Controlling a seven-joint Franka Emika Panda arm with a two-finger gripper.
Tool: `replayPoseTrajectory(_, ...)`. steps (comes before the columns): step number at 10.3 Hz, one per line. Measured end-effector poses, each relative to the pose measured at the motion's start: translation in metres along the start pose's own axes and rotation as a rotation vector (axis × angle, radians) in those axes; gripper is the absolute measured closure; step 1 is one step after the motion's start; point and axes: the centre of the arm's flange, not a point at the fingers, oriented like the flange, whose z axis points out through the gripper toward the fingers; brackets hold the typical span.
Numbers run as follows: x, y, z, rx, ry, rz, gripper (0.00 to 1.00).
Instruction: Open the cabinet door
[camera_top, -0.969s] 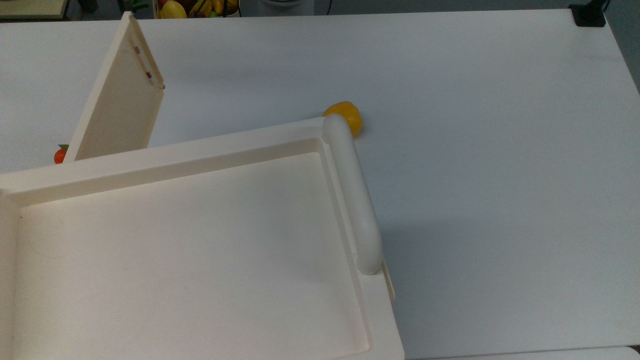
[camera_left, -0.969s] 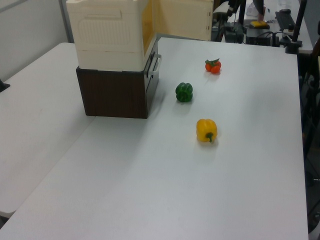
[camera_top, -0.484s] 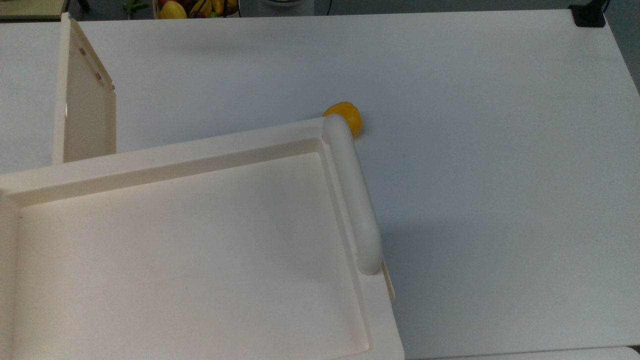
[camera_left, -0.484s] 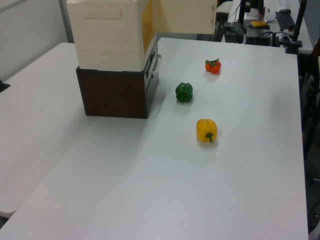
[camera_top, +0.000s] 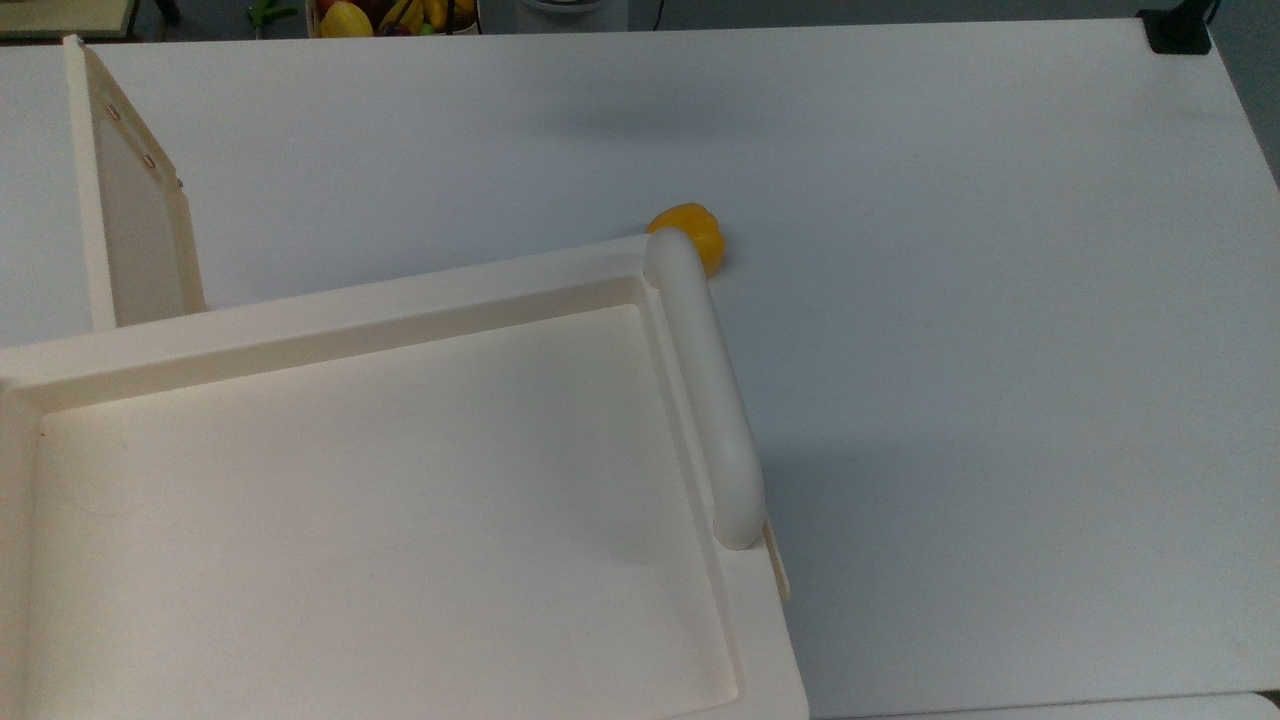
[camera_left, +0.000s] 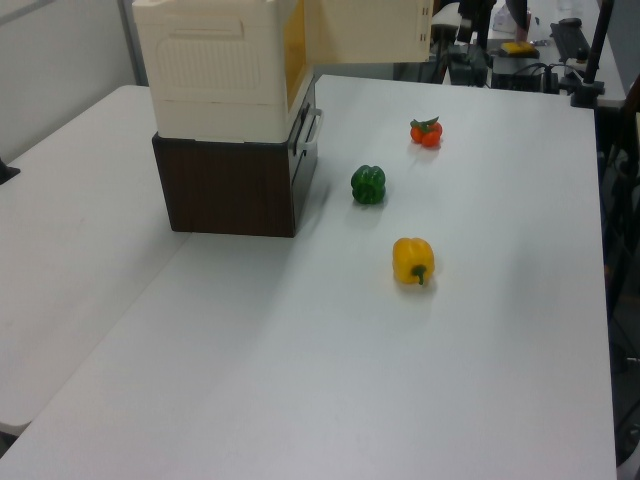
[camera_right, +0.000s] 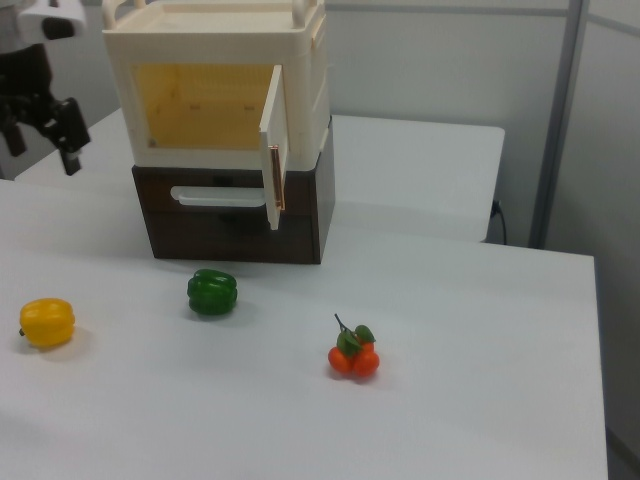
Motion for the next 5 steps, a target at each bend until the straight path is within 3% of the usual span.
replayPoseTrajectory(2, 0.004, -0.027, 0.014, 0.001, -0.014, -0.046, 0.00)
replayPoseTrajectory(5, 0.021, -0.027, 0.038, -0.002, 0.015, -0.093, 0.00)
